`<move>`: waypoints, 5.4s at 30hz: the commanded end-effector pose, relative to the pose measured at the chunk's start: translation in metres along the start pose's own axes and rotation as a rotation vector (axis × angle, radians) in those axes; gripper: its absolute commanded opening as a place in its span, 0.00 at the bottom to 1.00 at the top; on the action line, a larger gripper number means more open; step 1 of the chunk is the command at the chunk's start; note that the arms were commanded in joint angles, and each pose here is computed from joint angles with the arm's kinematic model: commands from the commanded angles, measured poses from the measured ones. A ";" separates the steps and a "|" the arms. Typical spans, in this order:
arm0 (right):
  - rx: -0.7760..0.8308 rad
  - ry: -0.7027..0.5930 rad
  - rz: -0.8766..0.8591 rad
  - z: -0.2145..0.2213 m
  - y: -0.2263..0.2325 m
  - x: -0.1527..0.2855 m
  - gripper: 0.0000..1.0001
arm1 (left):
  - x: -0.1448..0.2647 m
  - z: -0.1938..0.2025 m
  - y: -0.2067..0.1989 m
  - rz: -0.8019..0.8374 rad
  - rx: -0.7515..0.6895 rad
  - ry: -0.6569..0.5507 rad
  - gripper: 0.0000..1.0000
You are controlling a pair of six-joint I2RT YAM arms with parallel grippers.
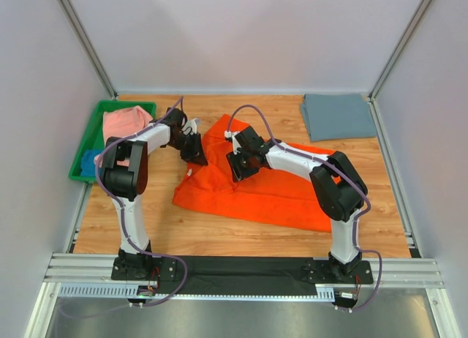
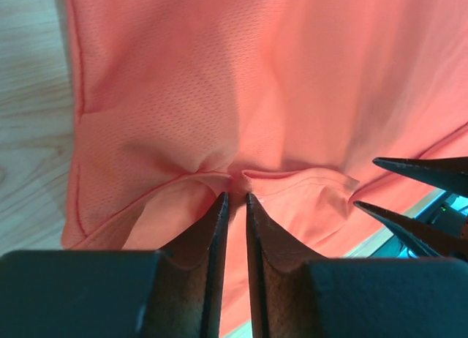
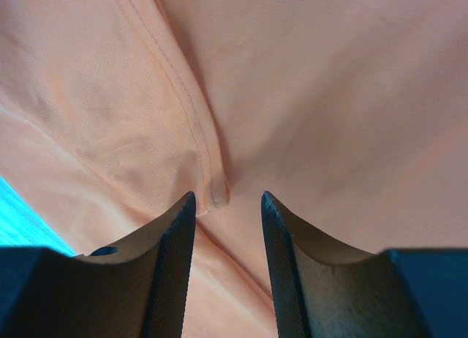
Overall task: Fold and stack the t-shirts
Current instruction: Fold the tshirt
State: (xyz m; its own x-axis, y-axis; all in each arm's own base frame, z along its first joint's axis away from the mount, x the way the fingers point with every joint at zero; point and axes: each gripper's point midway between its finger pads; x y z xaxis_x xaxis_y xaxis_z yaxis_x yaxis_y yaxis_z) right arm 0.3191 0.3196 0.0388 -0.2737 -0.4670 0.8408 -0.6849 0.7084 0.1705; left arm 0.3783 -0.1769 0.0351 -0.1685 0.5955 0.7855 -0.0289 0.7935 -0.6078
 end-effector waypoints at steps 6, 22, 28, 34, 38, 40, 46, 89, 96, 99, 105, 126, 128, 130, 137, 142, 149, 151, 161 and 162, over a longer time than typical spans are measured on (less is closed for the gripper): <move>-0.088 -0.010 -0.034 -0.003 0.007 -0.006 0.40 | 0.004 -0.013 -0.020 0.065 -0.046 -0.041 0.07; -0.126 -0.068 -0.007 -0.012 0.006 0.004 0.00 | 0.017 -0.019 -0.030 0.015 -0.045 -0.106 0.00; -0.118 -0.113 0.044 -0.020 -0.001 0.021 0.00 | 0.034 -0.035 -0.054 0.023 -0.082 -0.198 0.00; -0.122 -0.130 0.090 -0.020 -0.008 0.027 0.00 | 0.030 -0.041 -0.065 0.031 -0.099 -0.197 0.00; -0.125 -0.126 0.140 -0.017 -0.017 0.026 0.00 | 0.021 -0.045 -0.064 0.026 -0.103 -0.184 0.00; -0.117 -0.117 0.154 -0.015 -0.019 0.025 0.00 | 0.019 -0.048 -0.063 0.018 -0.098 -0.179 0.00; -0.110 -0.120 0.272 -0.015 -0.043 0.025 0.00 | 0.008 -0.051 -0.052 -0.022 -0.079 -0.162 0.00; -0.677 0.108 0.468 0.163 -0.070 0.131 0.26 | 0.039 0.067 0.018 -0.387 0.108 -0.047 0.30; -0.769 0.174 0.562 0.225 -0.084 0.123 0.26 | 0.047 0.122 0.098 -0.765 0.262 0.063 0.28; -0.823 0.202 0.581 0.245 -0.081 0.118 0.25 | 0.053 0.135 0.108 -0.811 0.270 0.079 0.26; -0.889 0.265 0.695 0.264 -0.089 0.132 0.25 | 0.078 0.140 0.106 -0.862 0.290 0.035 0.27; -0.593 -0.326 0.230 0.047 -0.117 0.218 0.55 | 0.136 -0.078 -0.038 -0.192 0.059 -0.369 0.55; -0.570 -0.343 0.232 0.042 -0.130 0.224 0.57 | 0.125 -0.109 -0.041 -0.170 0.018 -0.383 0.55; -0.573 -0.348 0.228 0.038 -0.146 0.224 0.59 | 0.098 -0.127 -0.037 -0.130 -0.006 -0.351 0.55; -0.619 -0.368 0.206 0.029 -0.186 0.201 0.59 | 0.056 -0.185 -0.022 -0.136 0.009 -0.374 0.53; -0.686 -0.371 0.228 0.038 -0.230 0.192 0.60 | 0.008 -0.193 -0.006 -0.084 0.034 -0.337 0.54; -0.800 -0.368 0.266 0.041 -0.280 0.170 0.61 | -0.029 -0.191 -0.016 0.006 0.049 -0.294 0.58; -0.811 -0.359 0.305 0.040 -0.298 0.171 0.62 | -0.033 -0.191 -0.016 -0.002 0.045 -0.290 0.58; -0.857 -0.223 0.352 0.080 -0.344 0.134 0.62 | -0.050 -0.175 -0.032 0.031 -0.009 -0.237 0.57; -0.853 -0.219 0.350 0.082 -0.346 0.133 0.62 | -0.050 -0.174 -0.031 0.031 -0.007 -0.235 0.57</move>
State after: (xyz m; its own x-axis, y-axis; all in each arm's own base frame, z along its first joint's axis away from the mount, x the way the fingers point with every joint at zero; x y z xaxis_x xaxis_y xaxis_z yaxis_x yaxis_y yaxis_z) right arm 0.4544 -0.0190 0.0476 -0.5305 -0.2092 0.8214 0.1828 0.9180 0.3519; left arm 0.5622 -0.1991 0.0394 -0.4143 0.5529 0.7230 -0.0500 0.7793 -0.6246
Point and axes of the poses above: each gripper's point midway between its finger pads, its own x axis back along the fingers, its own y axis along the line the jaws close on, z = x × y, and after that the axes turned 9 degrees about x, right-handed
